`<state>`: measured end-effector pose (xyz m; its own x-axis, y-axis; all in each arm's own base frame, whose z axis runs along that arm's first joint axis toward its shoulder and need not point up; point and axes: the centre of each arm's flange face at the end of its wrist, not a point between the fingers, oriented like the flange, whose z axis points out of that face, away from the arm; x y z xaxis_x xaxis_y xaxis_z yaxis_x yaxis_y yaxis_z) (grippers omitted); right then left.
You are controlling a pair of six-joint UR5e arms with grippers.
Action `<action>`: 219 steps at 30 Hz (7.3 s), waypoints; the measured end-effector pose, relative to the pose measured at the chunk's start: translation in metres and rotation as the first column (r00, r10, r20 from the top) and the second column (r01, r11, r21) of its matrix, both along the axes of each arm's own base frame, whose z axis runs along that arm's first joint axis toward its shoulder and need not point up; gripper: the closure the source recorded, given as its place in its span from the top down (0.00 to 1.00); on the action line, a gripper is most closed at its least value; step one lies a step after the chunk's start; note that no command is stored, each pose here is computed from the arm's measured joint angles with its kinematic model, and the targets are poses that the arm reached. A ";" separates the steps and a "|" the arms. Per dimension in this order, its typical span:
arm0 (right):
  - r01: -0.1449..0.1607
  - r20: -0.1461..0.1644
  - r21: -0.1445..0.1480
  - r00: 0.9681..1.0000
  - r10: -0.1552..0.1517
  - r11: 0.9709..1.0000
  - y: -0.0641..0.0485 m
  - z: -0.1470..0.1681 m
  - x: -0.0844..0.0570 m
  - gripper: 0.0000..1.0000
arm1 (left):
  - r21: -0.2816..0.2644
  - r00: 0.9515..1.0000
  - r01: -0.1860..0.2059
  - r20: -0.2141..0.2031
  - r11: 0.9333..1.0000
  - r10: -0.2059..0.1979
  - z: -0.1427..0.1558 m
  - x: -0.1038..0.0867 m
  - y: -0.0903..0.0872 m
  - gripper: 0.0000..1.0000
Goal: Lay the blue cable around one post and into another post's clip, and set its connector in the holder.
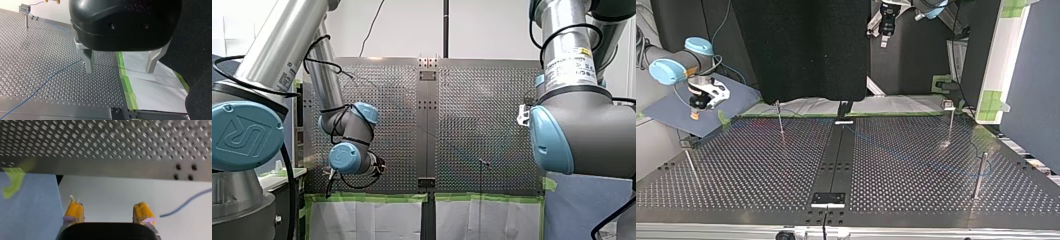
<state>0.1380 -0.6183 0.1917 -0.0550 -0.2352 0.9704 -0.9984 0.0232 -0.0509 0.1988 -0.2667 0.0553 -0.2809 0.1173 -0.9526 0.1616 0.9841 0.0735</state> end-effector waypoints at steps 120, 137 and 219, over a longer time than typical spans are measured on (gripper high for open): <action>-0.727 -0.103 0.039 0.679 0.727 0.685 0.322 -0.071 0.316 1.00 | -0.119 0.989 -0.077 0.115 0.990 0.091 0.068 0.052 -0.016 1.00; -0.702 -0.233 -0.065 0.702 0.673 0.709 0.330 -0.065 0.329 1.00 | -0.054 0.976 -0.202 0.071 0.978 0.206 0.065 0.049 0.004 1.00; -0.661 -0.241 -0.074 0.738 0.630 0.746 0.330 -0.065 0.328 1.00 | -0.070 0.969 -0.224 0.094 0.972 0.230 0.066 0.050 0.005 1.00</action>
<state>0.4661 -0.2883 0.1272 0.2443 -0.0025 0.9697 -0.7590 -0.6228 0.1897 0.2492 -0.2622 0.1217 -0.1959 0.0047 -0.9806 -0.0719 0.9972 0.0191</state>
